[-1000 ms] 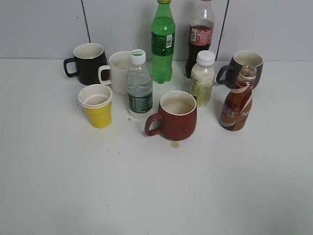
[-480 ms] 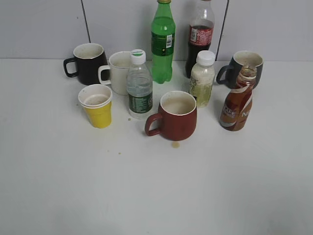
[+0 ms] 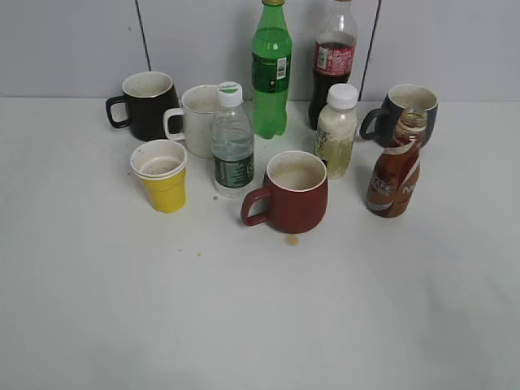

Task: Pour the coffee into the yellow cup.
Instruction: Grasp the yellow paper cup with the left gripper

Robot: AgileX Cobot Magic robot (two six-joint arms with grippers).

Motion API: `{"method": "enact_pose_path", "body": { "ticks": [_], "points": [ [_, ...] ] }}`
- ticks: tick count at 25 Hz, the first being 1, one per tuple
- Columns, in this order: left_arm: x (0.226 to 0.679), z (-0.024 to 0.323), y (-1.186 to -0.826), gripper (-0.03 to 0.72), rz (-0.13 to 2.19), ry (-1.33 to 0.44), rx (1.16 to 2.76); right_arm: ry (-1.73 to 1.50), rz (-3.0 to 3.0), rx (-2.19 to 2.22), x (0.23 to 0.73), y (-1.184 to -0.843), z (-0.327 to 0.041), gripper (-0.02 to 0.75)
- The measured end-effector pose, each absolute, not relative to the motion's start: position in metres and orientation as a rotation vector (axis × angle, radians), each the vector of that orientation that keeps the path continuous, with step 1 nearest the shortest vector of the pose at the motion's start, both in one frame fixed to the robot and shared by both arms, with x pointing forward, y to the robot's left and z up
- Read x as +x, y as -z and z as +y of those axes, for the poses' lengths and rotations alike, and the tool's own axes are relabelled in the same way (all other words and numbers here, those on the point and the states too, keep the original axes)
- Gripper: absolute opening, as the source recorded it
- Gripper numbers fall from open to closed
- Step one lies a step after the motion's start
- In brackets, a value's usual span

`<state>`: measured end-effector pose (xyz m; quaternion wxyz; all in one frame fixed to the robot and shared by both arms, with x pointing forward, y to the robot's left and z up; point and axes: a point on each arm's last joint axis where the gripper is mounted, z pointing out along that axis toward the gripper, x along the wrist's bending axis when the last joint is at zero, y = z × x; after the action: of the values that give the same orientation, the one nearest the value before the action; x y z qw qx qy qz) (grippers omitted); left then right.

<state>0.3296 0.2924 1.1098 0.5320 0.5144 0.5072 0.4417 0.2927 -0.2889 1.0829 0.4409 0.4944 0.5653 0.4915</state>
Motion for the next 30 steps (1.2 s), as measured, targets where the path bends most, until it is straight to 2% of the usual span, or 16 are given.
{"method": "enact_pose_path", "body": {
  "ticks": [4,5,8,12,22,30],
  "points": [
    [0.379,0.288,-1.101,0.447,1.236,-1.040,1.230,-1.254,1.383,1.137,0.321,-1.086,-0.286,0.586],
    [0.382,0.288,-1.106,0.447,1.194,-1.068,1.184,-1.258,1.387,1.125,0.329,-1.086,-0.284,0.586],
    [0.431,0.285,-1.086,0.447,1.221,-1.063,1.183,-1.257,1.411,1.119,0.356,-1.083,-0.279,0.586],
    [0.460,0.283,-1.066,0.445,1.234,-1.067,1.185,-1.250,1.410,1.117,0.396,-1.072,-0.270,0.586],
    [0.501,0.270,-0.992,0.444,1.410,-0.920,1.406,-1.239,1.408,1.079,0.461,-1.027,-0.245,0.587],
    [0.514,0.241,-0.939,0.443,1.381,-0.805,1.607,-1.212,1.523,1.061,0.473,-0.977,-0.224,0.585]
  ]
}}
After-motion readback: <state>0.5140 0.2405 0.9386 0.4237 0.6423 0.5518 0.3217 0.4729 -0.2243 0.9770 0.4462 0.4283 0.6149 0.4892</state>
